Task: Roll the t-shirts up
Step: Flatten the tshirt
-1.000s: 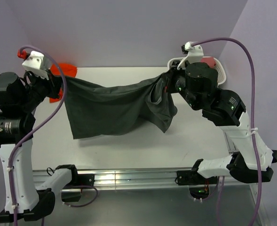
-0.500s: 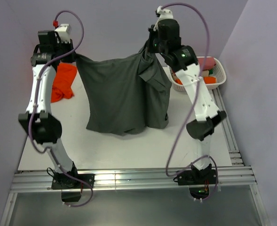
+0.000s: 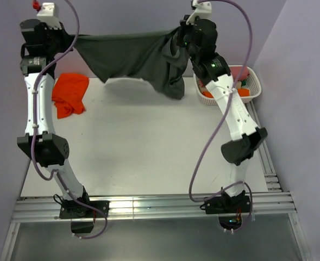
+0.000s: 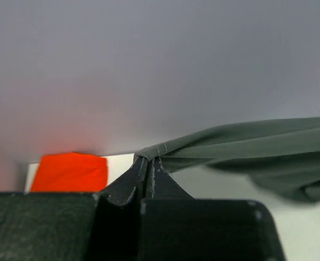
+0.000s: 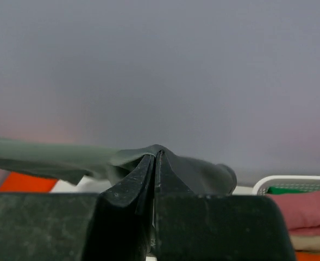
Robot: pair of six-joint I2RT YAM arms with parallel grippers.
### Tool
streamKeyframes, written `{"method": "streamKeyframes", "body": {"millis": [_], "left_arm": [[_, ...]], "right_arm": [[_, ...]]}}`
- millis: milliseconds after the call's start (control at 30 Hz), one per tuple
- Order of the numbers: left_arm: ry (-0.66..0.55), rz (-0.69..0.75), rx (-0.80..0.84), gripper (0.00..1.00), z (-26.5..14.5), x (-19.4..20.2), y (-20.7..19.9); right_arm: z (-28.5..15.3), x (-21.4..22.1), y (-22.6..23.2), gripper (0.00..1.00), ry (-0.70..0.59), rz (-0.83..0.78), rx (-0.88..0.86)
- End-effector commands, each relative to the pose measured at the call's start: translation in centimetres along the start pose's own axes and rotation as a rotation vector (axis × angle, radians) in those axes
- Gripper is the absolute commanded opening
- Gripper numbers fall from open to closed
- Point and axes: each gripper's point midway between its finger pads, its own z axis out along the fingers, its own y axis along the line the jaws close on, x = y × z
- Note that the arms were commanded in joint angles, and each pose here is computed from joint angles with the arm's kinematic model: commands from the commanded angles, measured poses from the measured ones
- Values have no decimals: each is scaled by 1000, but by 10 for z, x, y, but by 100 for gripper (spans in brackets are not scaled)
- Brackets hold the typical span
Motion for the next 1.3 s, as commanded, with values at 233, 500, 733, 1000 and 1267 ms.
{"method": "streamKeyframes", "body": {"millis": [233, 500, 733, 1000, 1267], "left_arm": [[224, 133, 0, 0, -69, 84, 26], [691, 171, 111, 0, -147, 295, 14], [935, 105, 172, 0, -175, 403, 10], [964, 80, 197, 5, -179, 416, 5], [920, 72, 256, 20, -187, 390, -9]], "right_arm": [[-99, 82, -59, 0, 153, 124, 212], [-178, 310, -58, 0, 671, 270, 244], [-194, 406, -46, 18, 927, 230, 315], [-205, 394, -45, 68, 884, 240, 343], [-256, 385, -42, 64, 864, 345, 305]]}}
